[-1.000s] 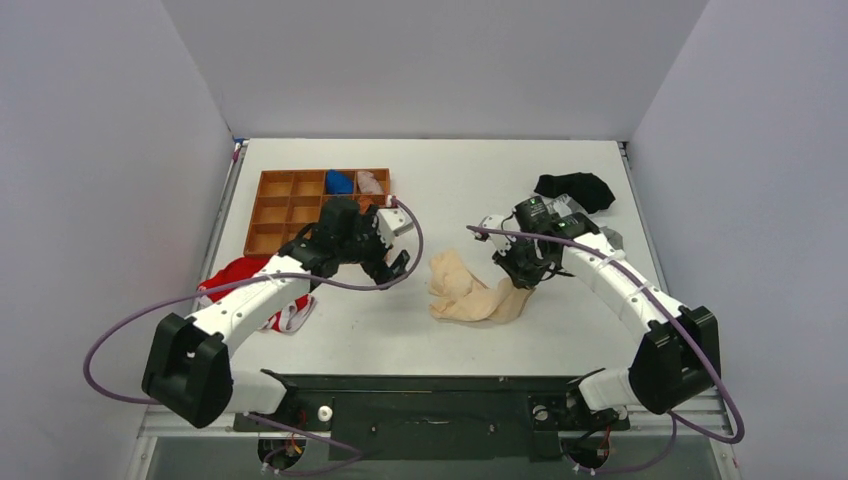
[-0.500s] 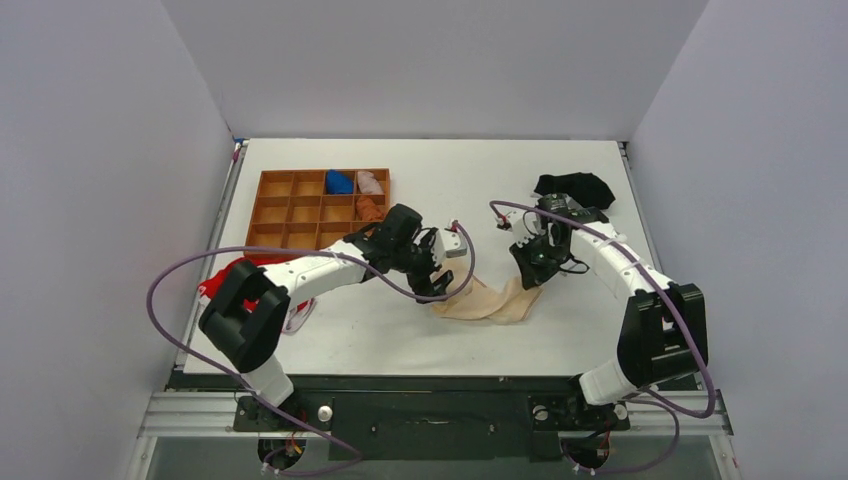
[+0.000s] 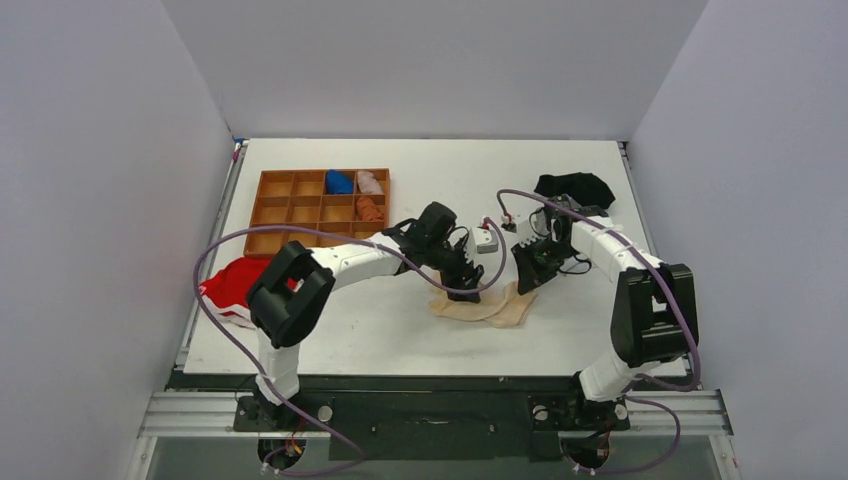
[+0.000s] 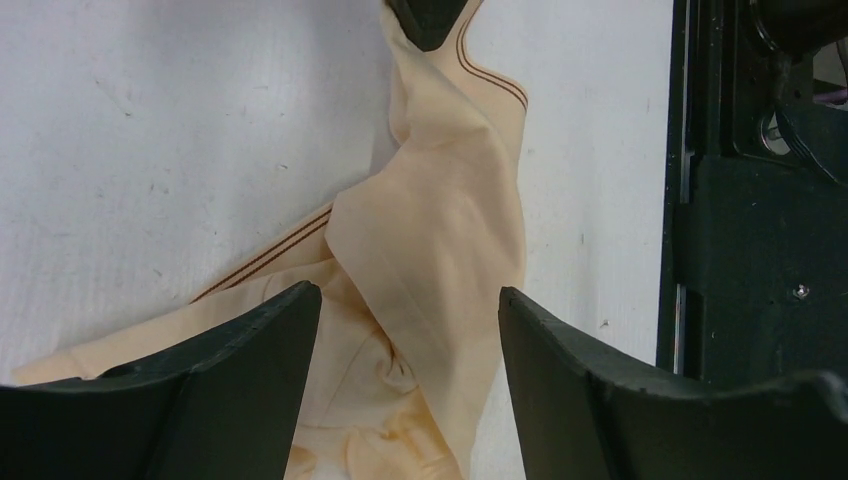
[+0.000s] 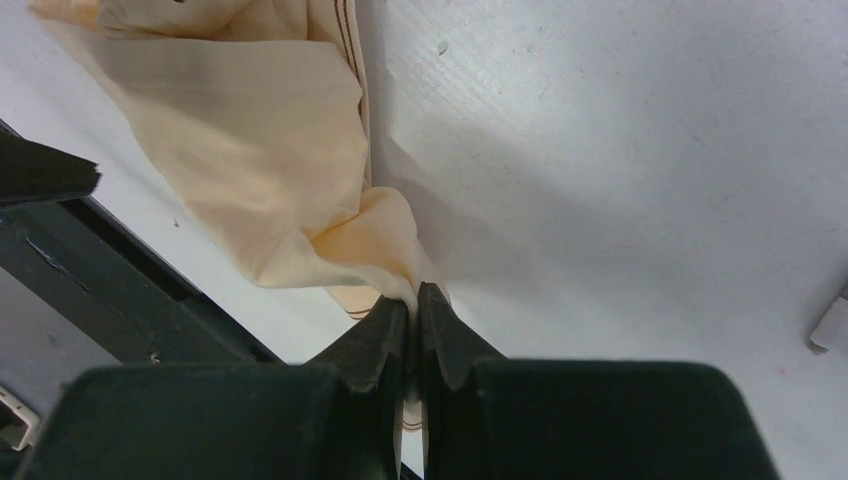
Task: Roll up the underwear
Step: Flatten out the underwear at the center of the board, then fold the underwear at the center of the board.
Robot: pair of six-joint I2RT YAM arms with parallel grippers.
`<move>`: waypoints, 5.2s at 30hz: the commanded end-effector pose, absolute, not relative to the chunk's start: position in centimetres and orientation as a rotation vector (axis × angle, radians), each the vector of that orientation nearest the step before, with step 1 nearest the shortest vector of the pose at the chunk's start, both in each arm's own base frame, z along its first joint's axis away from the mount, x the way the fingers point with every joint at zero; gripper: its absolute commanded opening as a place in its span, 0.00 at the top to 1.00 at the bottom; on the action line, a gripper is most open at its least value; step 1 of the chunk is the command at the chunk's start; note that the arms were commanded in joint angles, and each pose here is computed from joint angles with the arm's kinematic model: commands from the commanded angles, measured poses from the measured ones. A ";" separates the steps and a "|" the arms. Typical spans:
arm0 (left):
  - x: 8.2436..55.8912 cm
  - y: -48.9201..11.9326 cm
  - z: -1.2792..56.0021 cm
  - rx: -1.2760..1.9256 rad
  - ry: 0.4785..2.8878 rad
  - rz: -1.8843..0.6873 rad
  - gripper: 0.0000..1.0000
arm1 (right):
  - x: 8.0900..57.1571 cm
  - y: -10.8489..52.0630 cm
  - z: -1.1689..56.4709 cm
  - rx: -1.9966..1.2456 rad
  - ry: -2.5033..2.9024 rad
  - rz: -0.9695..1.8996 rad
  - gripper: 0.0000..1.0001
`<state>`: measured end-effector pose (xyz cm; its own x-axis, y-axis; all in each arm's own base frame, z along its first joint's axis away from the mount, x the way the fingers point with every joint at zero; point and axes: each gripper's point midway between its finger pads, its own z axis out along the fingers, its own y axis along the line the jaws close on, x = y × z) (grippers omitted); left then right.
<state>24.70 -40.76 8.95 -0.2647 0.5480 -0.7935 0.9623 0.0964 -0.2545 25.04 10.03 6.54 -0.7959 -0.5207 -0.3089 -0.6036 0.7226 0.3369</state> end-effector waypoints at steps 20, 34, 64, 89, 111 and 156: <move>25.3 -43.7 4.8 1.563 1.979 -1.005 0.50 | 25.0 10.0 6.6 -0.843 2.729 0.775 1.00; 25.2 -42.3 5.0 1.577 1.974 -0.945 0.62 | 24.9 9.8 6.6 -0.860 2.737 0.771 1.00; 42.2 -36.7 33.5 1.132 1.543 -0.823 1.00 | 39.3 9.6 30.6 -0.825 2.226 0.274 1.00; 19.9 -30.5 8.2 1.577 1.903 -0.718 0.39 | 20.6 12.9 10.6 -1.368 2.407 0.569 0.43; 21.2 -30.5 10.1 1.644 1.826 -0.513 0.16 | 26.3 8.8 10.7 -1.085 2.500 0.271 0.43; 15.7 -31.4 1.8 2.017 1.872 -0.343 0.54 | 22.2 5.6 8.1 -1.094 2.609 0.302 0.44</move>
<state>15.15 -31.17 1.78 0.0768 0.8997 -0.4298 0.9962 -0.0514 0.0704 21.70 5.44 7.93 -0.6735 -0.6657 -0.3212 -0.7209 0.6876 0.0864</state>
